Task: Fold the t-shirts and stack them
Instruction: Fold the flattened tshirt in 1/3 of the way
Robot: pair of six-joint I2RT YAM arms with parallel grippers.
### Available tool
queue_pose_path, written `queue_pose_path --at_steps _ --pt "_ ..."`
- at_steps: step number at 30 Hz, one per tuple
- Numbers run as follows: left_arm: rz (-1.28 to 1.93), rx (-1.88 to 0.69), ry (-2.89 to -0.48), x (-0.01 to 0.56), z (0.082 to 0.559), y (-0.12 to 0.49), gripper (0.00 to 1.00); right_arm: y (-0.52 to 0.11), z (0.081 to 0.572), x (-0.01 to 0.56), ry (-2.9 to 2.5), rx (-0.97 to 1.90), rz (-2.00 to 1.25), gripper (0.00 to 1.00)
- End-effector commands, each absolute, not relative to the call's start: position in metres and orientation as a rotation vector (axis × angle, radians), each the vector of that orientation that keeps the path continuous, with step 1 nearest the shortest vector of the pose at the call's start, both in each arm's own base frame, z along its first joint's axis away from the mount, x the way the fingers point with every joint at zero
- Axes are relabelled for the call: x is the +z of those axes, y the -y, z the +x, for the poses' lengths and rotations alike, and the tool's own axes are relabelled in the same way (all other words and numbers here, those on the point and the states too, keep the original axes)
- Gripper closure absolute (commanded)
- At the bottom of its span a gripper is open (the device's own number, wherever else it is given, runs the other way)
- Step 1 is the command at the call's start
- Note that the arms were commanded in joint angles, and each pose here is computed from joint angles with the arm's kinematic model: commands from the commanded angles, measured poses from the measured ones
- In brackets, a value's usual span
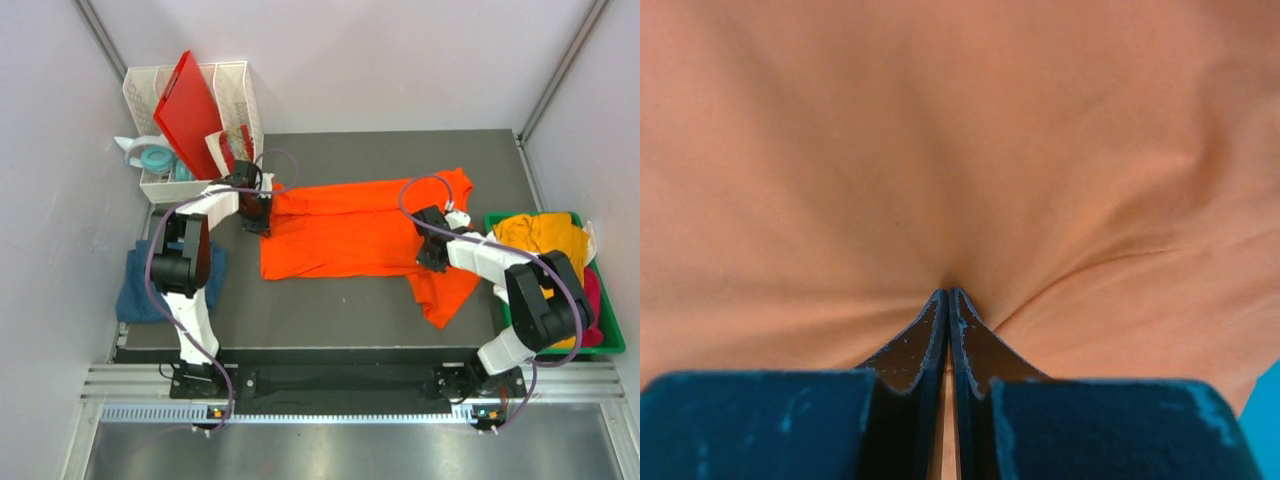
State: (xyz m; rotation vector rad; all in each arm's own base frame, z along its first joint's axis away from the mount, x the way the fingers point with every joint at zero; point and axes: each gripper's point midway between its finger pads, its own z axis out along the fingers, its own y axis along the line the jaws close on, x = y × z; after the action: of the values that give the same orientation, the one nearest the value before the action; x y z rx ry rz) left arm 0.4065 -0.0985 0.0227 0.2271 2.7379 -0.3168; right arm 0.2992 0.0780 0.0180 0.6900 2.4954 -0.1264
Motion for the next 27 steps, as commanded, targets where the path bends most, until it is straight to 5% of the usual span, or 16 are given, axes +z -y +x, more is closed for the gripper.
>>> queue_pose_path --at_steps 1,5,8,12,27 --pt "0.193 -0.093 -2.921 -0.02 0.379 0.045 1.0 -0.034 0.217 -0.011 -2.712 -0.42 0.703 0.98" --pt "0.261 -0.291 -2.87 -0.004 0.377 0.068 1.0 -0.046 0.234 0.0 -2.663 -0.324 0.608 0.97" --pt "0.305 -0.472 -2.709 0.04 0.384 0.092 0.96 -0.067 0.267 0.043 -2.517 -0.198 0.527 0.81" --pt "0.339 -0.524 -2.462 0.116 0.389 0.105 0.74 -0.082 0.292 0.095 -2.39 -0.079 0.499 0.52" --pt "0.444 -0.444 -2.536 0.108 0.293 0.115 0.69 -0.082 0.251 0.09 -2.378 -0.066 0.492 0.49"
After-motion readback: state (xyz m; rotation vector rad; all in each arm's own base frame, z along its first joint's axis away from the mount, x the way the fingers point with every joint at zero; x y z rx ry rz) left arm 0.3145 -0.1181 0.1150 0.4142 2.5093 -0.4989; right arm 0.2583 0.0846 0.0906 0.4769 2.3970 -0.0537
